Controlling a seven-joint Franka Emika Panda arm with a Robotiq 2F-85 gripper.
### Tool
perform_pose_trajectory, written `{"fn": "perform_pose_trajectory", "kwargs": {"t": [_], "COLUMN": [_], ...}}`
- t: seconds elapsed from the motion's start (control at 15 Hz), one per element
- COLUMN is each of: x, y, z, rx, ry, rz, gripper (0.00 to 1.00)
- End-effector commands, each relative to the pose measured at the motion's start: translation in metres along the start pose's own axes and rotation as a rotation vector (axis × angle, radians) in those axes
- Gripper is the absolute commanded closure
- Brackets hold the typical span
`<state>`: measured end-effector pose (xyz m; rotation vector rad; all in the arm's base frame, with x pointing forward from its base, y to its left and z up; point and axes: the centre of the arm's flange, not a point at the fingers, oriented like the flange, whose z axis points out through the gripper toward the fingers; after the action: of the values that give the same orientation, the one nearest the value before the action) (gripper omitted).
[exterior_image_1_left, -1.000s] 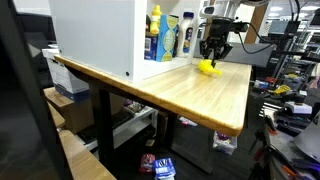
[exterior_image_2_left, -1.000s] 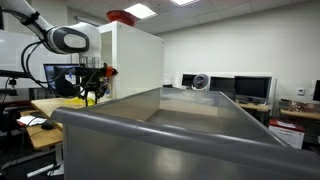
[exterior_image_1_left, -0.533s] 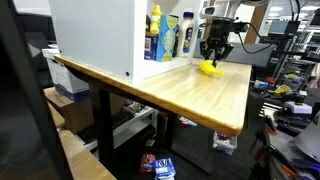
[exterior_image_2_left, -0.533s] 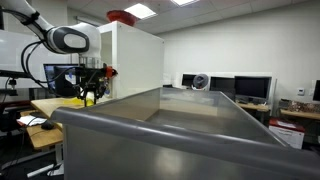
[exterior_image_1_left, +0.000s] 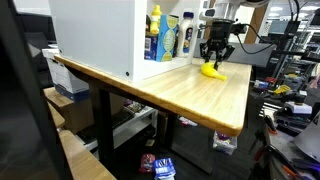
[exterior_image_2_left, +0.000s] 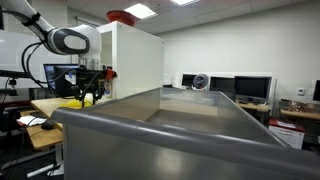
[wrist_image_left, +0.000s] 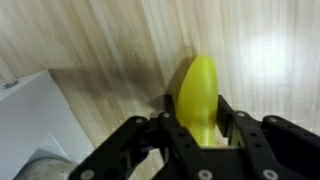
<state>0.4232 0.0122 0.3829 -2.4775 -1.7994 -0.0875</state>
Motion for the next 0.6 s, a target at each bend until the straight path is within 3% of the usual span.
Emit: {"fn": "perform_pose_trajectory", "kwargs": {"t": [0.0,0.27,0.53], "x": [-0.005,-0.033,-0.057], "y": [-0.002,-0.008,-0.006], "z": [-0.005,-0.033,-0.057], "rx": [0.005,0.005,0.023], "ry": [-0.019,-0.038,-0.005], "rz": [0.006,0.087,0.167], "gripper": [0.24,0.05,0.0]}}
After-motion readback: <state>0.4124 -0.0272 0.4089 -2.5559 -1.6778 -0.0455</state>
